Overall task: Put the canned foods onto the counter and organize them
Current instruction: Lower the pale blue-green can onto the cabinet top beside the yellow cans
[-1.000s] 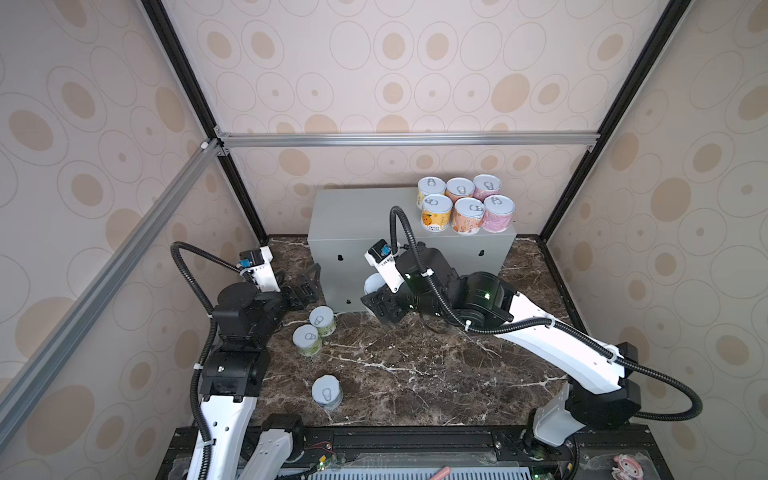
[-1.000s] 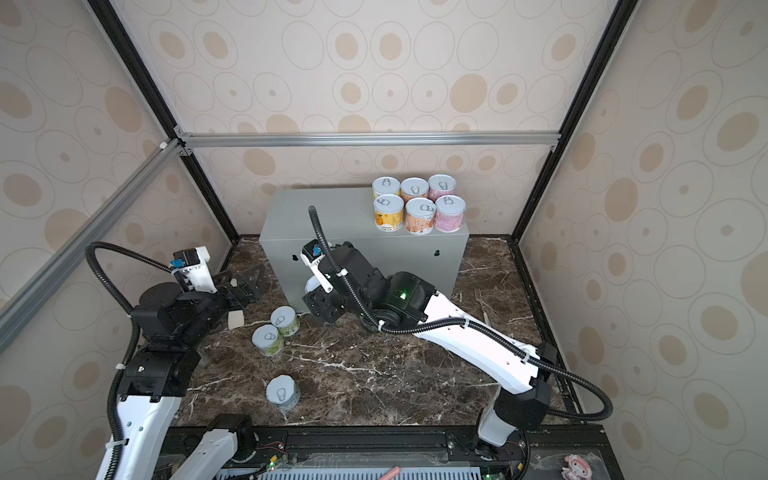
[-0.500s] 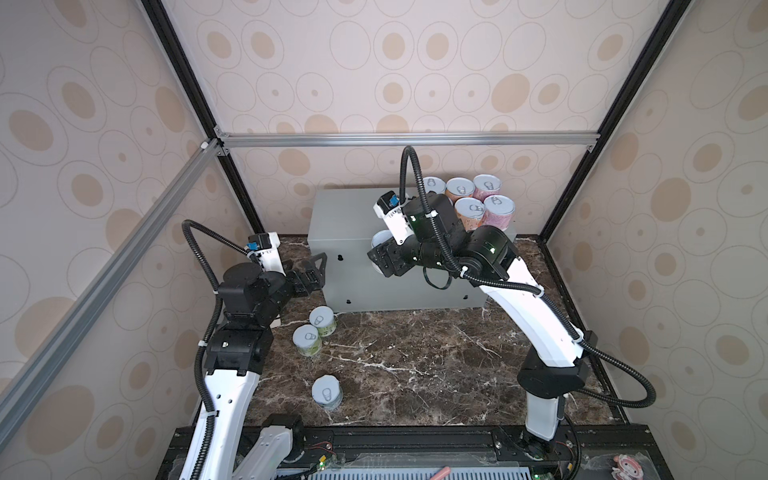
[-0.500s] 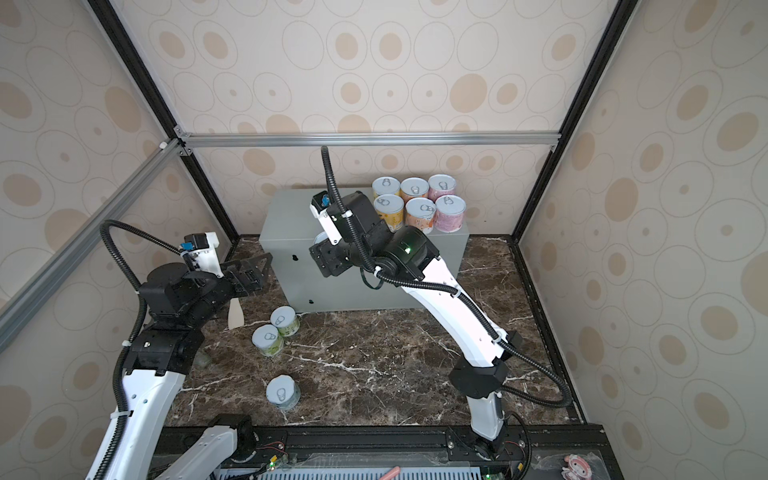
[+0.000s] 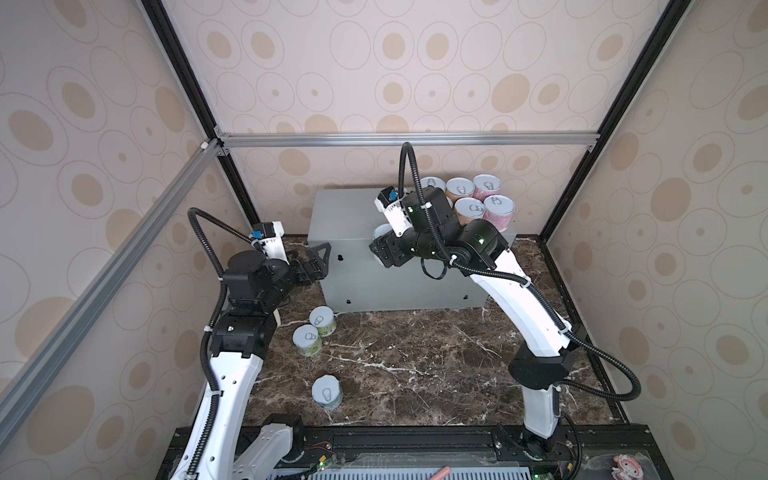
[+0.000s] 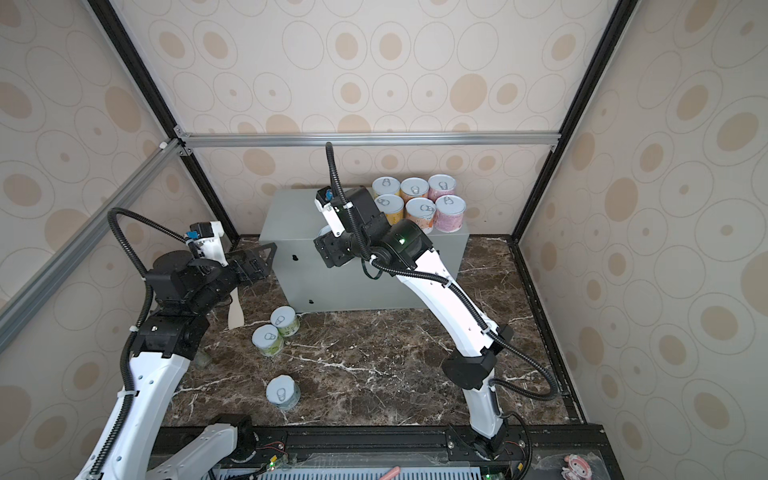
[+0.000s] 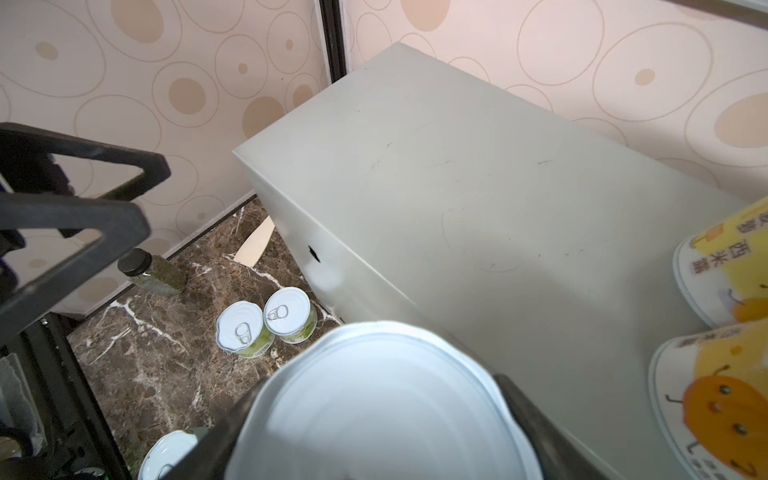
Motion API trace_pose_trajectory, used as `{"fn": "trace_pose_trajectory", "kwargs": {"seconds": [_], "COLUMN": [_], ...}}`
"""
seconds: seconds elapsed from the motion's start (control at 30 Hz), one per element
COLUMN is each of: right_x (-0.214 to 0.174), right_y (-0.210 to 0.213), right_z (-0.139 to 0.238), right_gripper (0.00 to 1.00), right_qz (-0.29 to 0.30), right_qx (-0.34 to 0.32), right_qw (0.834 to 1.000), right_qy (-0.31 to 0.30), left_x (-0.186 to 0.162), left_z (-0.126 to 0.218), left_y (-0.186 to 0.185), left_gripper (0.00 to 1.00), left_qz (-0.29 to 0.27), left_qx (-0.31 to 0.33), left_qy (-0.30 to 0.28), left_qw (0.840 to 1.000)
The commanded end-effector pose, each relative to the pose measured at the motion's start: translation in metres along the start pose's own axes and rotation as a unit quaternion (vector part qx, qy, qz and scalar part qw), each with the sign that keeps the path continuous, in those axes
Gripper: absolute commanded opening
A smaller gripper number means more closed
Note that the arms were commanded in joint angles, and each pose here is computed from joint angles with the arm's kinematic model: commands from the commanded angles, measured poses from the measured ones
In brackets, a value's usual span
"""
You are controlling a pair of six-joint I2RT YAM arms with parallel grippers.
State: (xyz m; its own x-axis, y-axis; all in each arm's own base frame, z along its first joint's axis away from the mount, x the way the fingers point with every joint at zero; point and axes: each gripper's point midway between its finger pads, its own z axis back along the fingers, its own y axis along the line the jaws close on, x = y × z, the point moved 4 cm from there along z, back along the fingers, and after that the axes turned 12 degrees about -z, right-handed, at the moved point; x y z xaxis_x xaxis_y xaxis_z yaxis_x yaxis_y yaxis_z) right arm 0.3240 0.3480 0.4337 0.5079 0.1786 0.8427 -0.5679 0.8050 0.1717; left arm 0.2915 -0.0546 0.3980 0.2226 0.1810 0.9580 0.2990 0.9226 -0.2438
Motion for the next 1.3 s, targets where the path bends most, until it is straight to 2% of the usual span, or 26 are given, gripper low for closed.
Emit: {"fn": "trace_pose_trajectory", "kwargs": {"seconds": [0.0, 0.4, 0.5, 0.73, 0.93, 1.27], "right_x": [0.036, 0.062, 0.065, 0.064, 0.059, 0.056], "right_y": [-0.008, -0.033, -0.043, -0.049, -0.055, -0.058], "right_z": [0.008, -0.020, -0.028, -0.042, -0.053, -0.055], "right_gripper": [0.58, 0.56, 0.55, 0.55, 0.60, 0.81], "right_qz": [-0.005, -0.007, -0.001, -0.002, 0.000, 0.012], "right_qx": [0.001, -0.007, -0.032, -0.033, -0.044, -0.049], "right_qw": [0.997, 0.992, 0.990, 0.990, 0.991, 0.991], "right_qy": [-0.077, -0.127, -0.136, -0.135, -0.127, -0.123], "left_x": [0.025, 0.008, 0.003, -0.005, -0.011, -0.012], "left_z": [0.005, -0.009, -0.012, -0.013, -0.013, -0.012], "left_y": [-0.013, -0.019, -0.024, -0.029, -0.033, -0.035], "left_gripper": [0.99, 0.99, 0.99, 0.99, 0.99, 0.99], "left_qz": [-0.011, -0.020, -0.019, -0.025, -0.024, -0.031], "left_qx": [-0.018, -0.015, -0.022, -0.022, -0.027, -0.023], "left_qy": [-0.037, -0.020, -0.016, -0.004, 0.000, 0.001], "left_qw": [0.999, 0.999, 0.999, 0.999, 0.999, 0.999]}}
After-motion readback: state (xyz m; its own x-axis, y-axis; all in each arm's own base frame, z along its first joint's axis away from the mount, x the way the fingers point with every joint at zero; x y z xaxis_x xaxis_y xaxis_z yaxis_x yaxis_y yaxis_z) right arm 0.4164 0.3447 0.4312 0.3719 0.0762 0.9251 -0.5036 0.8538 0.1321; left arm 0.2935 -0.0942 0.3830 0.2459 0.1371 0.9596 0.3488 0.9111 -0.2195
